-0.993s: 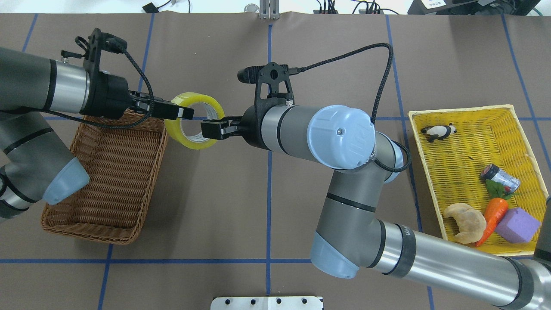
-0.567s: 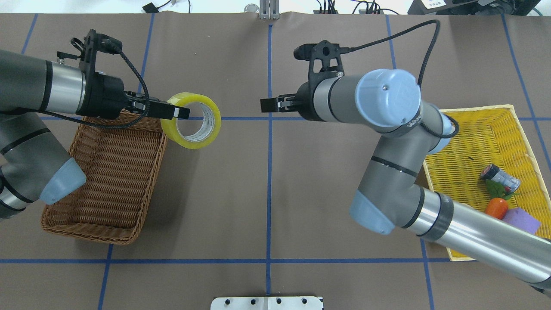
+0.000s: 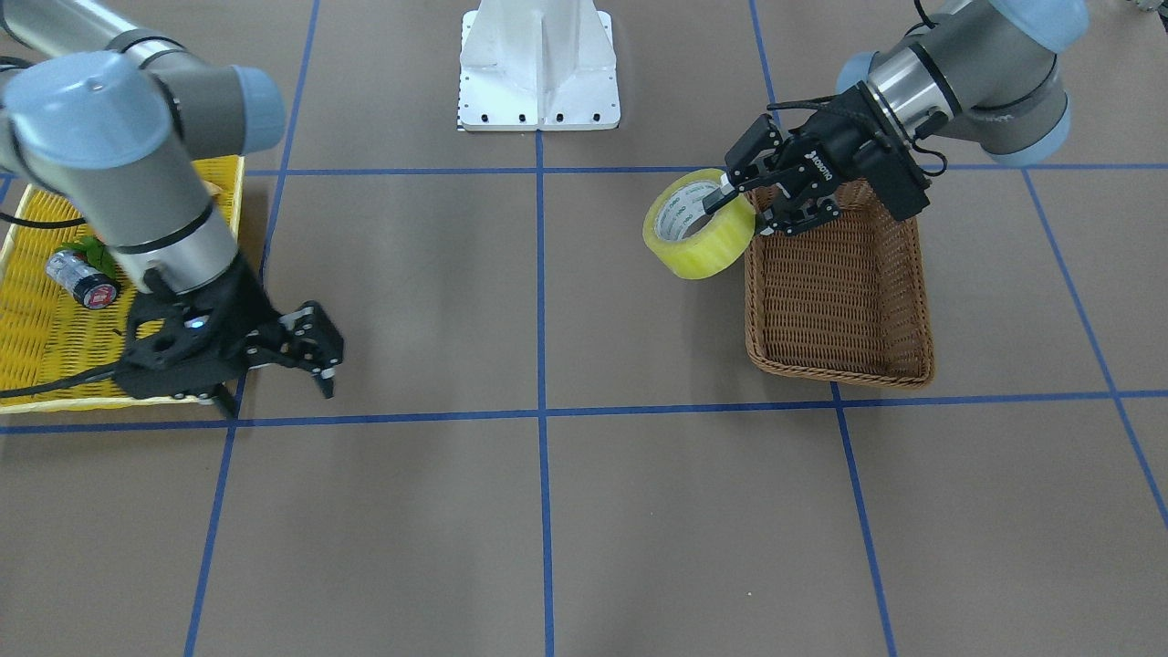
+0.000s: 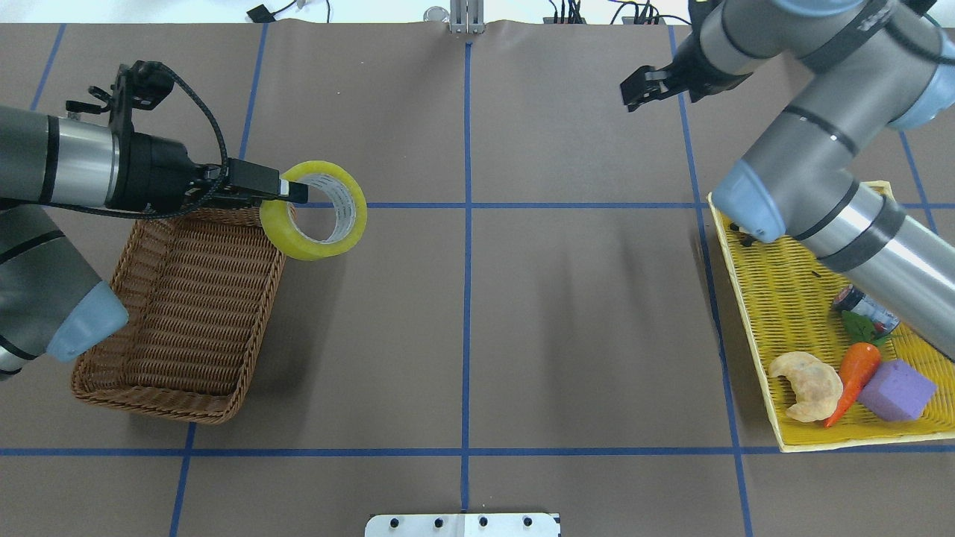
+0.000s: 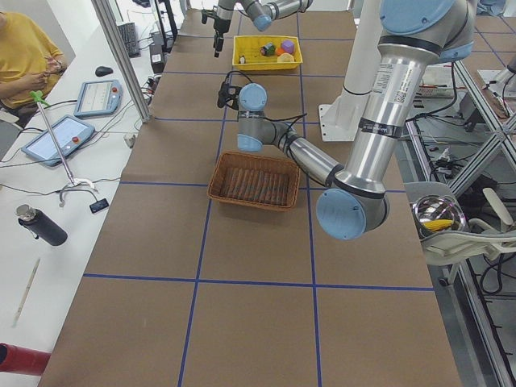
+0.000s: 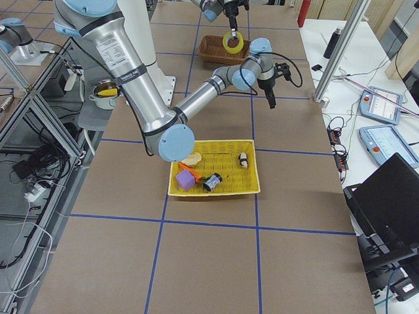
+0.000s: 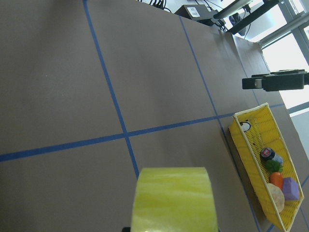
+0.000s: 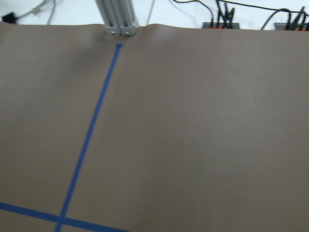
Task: Move tape to another basket
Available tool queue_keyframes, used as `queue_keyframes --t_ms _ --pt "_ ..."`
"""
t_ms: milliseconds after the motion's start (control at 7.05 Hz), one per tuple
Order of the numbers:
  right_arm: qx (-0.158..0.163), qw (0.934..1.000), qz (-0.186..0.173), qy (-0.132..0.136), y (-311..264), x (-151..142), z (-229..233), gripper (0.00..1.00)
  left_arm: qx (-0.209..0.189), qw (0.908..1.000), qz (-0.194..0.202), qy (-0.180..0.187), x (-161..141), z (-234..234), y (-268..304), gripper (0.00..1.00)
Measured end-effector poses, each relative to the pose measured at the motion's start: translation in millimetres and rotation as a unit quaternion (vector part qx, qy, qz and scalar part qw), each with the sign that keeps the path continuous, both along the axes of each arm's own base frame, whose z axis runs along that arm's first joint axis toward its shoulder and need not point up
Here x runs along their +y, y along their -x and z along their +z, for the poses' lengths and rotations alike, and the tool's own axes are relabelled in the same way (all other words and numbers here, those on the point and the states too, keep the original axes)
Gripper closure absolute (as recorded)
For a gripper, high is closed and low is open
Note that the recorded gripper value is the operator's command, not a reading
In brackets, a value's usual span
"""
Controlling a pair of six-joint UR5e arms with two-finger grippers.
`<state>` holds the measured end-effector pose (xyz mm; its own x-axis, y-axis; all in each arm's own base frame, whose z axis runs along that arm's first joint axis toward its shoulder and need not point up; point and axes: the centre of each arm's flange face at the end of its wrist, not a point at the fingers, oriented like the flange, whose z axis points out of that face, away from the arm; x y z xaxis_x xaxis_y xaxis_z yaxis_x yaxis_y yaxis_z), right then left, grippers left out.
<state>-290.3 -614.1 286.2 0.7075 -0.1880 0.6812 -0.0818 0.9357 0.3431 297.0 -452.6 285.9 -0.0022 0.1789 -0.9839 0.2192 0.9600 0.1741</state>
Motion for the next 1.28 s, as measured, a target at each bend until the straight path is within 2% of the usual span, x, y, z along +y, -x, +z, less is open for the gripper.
queue_keyframes --t_ms 284,567,993,1134,1276 --pt "0.047 0.998 -0.029 0.03 -84 -26 69 0.0 0.007 0.9984 -0.009 0.055 13 45 28 1.0" --pt "0.066 0.9951 -0.057 0.048 -159 -25 148 0.0 0.012 0.9967 -0.019 0.078 36 100 62 1.0" --pt "0.08 0.9908 -0.096 0.053 -267 20 256 0.0 0.011 0.9957 -0.024 0.089 63 165 90 1.0" --pt "0.073 0.9906 -0.095 0.067 -300 43 286 0.0 0.013 0.9957 -0.024 0.088 65 183 91 1.0" --pt "0.061 0.9907 -0.081 0.091 -331 67 311 0.0 0.013 0.9957 -0.024 0.088 64 195 89 1.0"
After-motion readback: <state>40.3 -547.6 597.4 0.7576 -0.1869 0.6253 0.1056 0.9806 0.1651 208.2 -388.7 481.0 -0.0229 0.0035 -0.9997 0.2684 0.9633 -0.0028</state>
